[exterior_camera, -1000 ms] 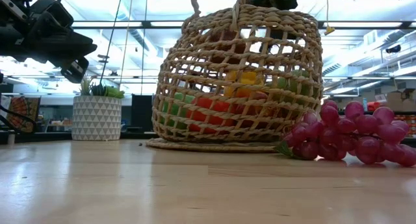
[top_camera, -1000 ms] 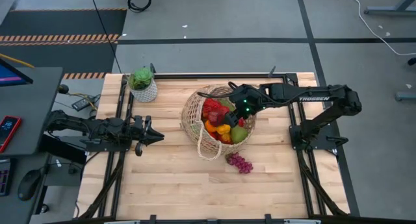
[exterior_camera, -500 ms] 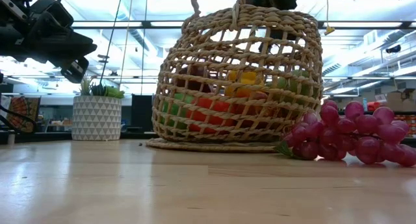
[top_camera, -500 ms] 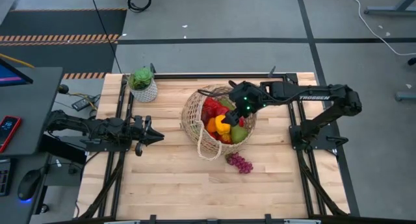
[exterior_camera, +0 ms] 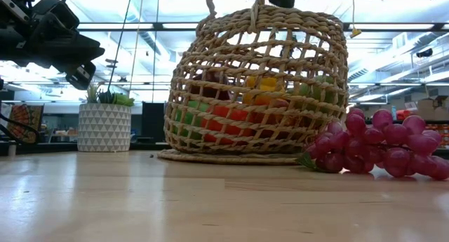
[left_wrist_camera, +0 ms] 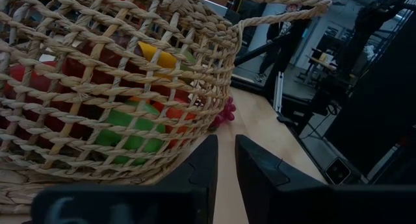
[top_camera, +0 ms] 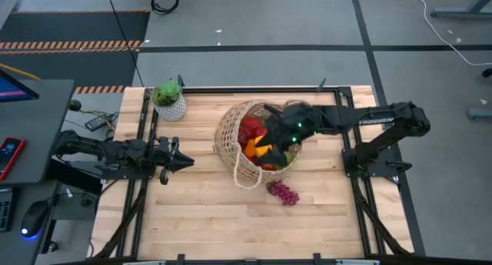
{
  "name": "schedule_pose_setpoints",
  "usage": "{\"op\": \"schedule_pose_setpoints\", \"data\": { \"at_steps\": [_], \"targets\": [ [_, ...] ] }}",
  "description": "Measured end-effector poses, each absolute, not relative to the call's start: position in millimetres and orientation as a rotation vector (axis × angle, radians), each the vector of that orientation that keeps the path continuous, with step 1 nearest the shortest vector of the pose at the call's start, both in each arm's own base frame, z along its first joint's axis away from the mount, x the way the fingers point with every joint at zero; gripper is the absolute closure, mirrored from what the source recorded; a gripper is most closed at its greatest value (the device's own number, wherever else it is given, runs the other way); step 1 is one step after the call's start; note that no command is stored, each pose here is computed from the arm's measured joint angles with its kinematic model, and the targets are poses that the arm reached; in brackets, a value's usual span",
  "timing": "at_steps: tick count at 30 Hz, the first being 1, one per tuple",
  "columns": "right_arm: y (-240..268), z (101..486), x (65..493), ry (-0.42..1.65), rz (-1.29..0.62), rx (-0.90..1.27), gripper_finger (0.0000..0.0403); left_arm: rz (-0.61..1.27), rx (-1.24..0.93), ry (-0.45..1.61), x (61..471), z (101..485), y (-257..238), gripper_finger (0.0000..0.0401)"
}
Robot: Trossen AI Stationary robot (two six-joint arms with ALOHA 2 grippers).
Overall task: Build produce basket
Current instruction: Put the violet grapes into the woven basket
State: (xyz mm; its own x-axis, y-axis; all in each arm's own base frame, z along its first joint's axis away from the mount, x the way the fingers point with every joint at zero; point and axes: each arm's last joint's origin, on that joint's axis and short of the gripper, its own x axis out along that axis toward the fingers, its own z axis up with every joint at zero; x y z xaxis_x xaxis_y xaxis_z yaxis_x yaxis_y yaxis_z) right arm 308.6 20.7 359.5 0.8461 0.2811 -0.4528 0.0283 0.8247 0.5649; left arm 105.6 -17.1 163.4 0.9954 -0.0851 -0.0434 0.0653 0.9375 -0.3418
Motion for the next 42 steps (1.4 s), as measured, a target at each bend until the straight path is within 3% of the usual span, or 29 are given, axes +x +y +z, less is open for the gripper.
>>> {"op": "schedule_pose_setpoints", "data": {
  "at_steps": [6, 16, 27, 34, 42],
  "targets": [
    [49, 359, 304, 0.551, 0.117, 0.504, 0.0004, -0.077, -0.347, 0.057, 106, 163, -17, 0.0341],
    [89, 357, 293, 0.566, 0.025, 0.535, 0.0004, -0.077, -0.347, 0.057, 106, 163, -17, 0.0344],
    [121, 388, 256, 0.689, -0.158, 0.647, 0.0004, -0.077, -0.347, 0.057, 106, 163, -17, 0.0339],
    [139, 361, 233, 0.882, -0.27, 0.608, 0.0004, -0.077, -0.347, 0.057, 106, 164, -17, 0.0345],
    [173, 314, 212, 0.921, -0.284, 0.605, 0.0004, -0.077, -0.347, 0.058, 106, 163, -17, 0.0338]
  ]
}}
